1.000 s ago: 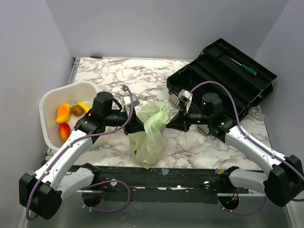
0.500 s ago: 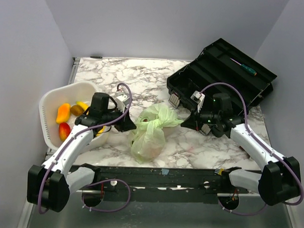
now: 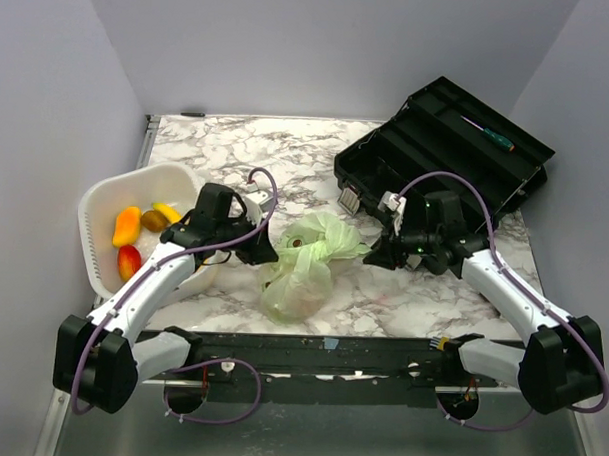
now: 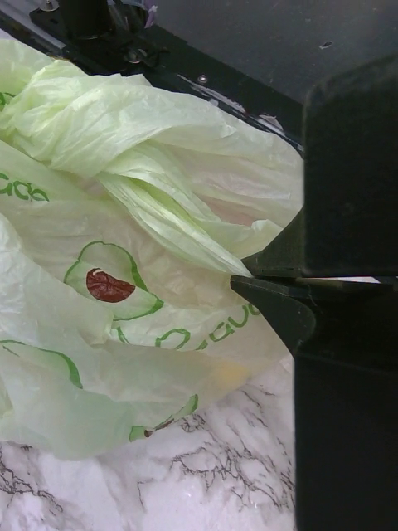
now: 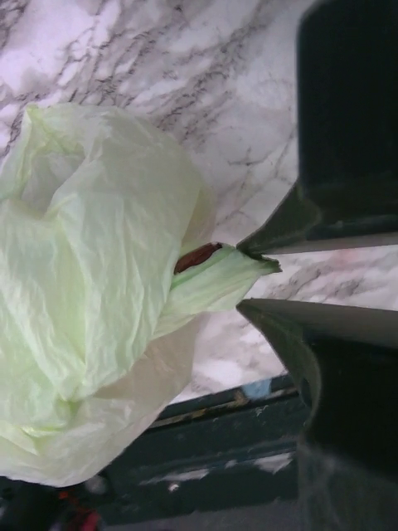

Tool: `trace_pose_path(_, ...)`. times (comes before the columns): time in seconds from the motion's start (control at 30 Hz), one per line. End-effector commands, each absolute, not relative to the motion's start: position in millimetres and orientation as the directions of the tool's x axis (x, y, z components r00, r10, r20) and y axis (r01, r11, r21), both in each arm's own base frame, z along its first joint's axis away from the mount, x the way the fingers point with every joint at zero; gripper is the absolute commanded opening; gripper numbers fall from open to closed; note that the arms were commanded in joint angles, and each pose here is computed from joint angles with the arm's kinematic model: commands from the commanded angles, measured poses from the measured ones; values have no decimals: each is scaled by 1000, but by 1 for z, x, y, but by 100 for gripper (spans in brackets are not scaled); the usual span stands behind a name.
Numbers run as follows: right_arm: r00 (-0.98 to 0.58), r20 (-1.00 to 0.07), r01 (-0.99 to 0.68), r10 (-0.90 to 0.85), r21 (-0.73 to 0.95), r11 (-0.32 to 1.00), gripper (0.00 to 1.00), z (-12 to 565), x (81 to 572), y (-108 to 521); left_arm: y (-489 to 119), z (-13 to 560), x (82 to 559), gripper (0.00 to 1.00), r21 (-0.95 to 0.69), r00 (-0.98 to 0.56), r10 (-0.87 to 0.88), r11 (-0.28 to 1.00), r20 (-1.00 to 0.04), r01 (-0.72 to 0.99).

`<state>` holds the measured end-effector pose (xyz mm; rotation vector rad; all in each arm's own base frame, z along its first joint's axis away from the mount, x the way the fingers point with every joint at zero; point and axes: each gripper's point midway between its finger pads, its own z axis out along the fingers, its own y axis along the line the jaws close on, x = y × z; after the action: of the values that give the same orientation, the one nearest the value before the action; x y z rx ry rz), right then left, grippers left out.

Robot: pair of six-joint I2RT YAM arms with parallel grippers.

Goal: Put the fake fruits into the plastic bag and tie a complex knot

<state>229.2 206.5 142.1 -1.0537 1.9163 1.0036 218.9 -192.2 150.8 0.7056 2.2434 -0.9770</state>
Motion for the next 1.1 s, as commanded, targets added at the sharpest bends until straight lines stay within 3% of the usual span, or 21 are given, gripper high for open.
trace_pose_path(0.0, -344, -864, -933, -367, 271, 237, 48, 149, 215, 214, -203, 157, 223, 0, -479, -687, 223, 570, -692, 668)
trace_pose_path(0.07, -336, -867, -936, -368, 265, 230, 58, 150, 216, 215, -204, 158, 224, 0, -480, -684, 221, 566, -695, 671)
trace_pose_path(0.2, -311, -879, -942, -361, 236, 237, 67, 151, 222, 218, -205, 161, 223, 0, -481, -680, 214, 561, -702, 673)
trace_pose_path(0.43, -273, -895, -951, -353, 197, 237, 65, 153, 240, 232, -206, 161, 226, 0, -476, -675, 212, 563, -707, 676)
trace_pose_path(0.67, -238, -908, -962, -345, 173, 209, 47, 165, 249, 246, -209, 166, 238, 0, -481, -685, 186, 584, -705, 654)
trace_pose_path(0.83, -250, -882, -946, -400, 134, 297, 2, 167, 263, 236, -200, 176, 251, 0, -449, -689, 160, 651, -706, 612)
trace_pose_path(1.07, -254, -839, -911, -482, 40, 411, 1, 168, 262, 206, -169, 209, 273, 0, -387, -621, 76, 721, -780, 575)
